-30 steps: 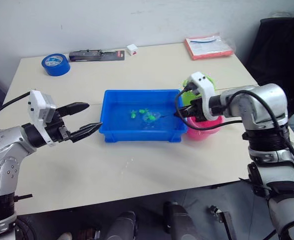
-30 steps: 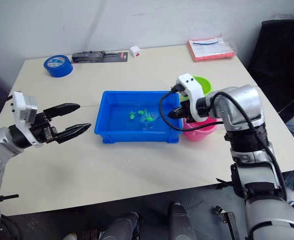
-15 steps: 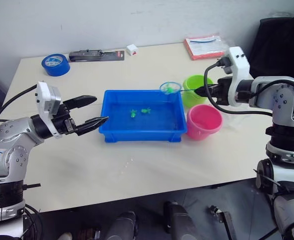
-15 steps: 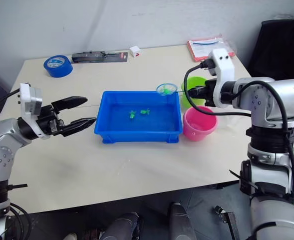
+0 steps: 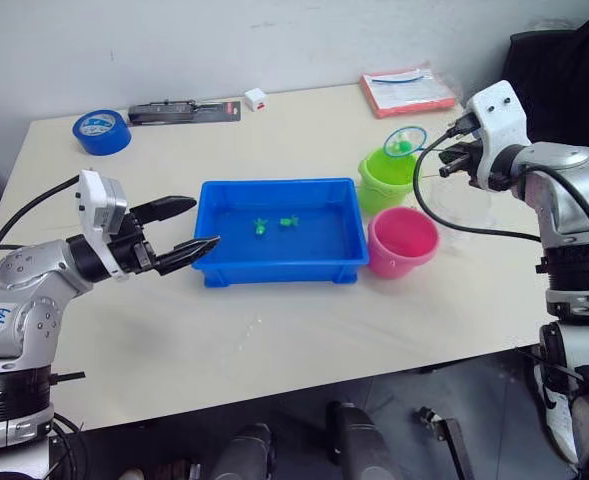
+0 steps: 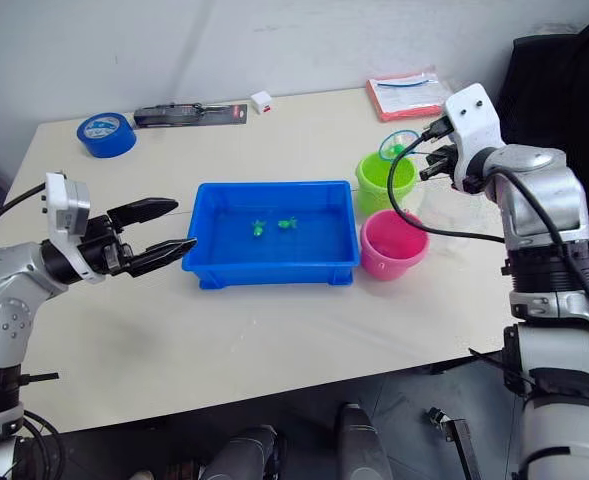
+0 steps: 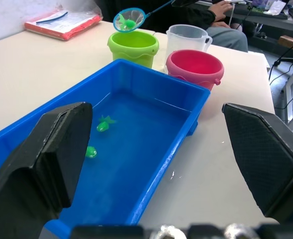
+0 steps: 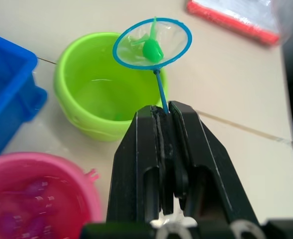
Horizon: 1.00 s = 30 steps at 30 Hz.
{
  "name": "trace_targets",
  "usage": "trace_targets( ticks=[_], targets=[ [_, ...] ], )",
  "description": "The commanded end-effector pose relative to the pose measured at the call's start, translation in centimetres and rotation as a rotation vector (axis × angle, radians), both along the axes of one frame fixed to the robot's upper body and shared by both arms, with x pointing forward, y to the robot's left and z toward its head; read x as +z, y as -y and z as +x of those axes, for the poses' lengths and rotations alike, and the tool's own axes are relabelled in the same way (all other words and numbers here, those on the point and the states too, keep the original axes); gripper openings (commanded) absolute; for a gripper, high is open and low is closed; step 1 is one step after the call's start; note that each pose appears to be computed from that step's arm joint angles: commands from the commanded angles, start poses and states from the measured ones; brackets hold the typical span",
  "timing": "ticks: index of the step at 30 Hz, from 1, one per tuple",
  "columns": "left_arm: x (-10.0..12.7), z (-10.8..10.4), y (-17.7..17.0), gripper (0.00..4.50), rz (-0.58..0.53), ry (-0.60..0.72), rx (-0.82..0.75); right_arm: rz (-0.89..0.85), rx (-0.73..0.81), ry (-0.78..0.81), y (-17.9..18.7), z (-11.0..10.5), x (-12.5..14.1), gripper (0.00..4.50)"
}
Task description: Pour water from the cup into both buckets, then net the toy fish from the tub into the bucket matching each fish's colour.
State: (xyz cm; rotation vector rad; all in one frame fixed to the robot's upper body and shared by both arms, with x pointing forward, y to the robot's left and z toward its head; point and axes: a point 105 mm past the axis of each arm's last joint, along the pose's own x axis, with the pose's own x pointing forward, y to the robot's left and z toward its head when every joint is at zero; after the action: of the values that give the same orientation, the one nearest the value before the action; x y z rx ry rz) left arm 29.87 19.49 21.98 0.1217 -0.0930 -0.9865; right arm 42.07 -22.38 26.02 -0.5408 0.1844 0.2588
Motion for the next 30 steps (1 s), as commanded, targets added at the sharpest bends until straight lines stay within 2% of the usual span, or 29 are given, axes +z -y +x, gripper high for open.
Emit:
trace_targets(
  ticks=[1, 5, 10, 21, 27, 30],
  targets=[
    [1.0, -0.5, 0.3, 4.50, 0.005, 0.055, -0.013, -0.195, 0.032, 0.107, 0.2, -0.4, 1.5, 0.79],
    [0.9, -0.3, 0.6, 4.50, 0.004, 0.052, -0.022, -0.396, 0.071, 0.139, 0.1, -1.1, 0.9, 0.79],
    [0.8, 0.0, 1.0, 4.50, 0.000, 0.050, -0.041, -0.759, 0.121, 0.214, -0.2, -2.1, -0.4, 0.79],
    [0.7, 0.3, 1.3, 4.50, 0.001, 0.045, -0.061, -1.128, 0.171, 0.416, -1.2, -2.7, 0.4, 0.79],
    [0.7, 0.5, 1.4, 4.50, -0.001, 0.044, -0.070, -1.198, 0.182, 0.439, -1.1, -3.0, 0.4, 0.79],
    [0.6, 0.4, 1.4, 4.50, 0.000, 0.042, -0.072, -1.098, 0.170, 0.430, -1.3, -3.3, 1.1, 0.79]
  ],
)
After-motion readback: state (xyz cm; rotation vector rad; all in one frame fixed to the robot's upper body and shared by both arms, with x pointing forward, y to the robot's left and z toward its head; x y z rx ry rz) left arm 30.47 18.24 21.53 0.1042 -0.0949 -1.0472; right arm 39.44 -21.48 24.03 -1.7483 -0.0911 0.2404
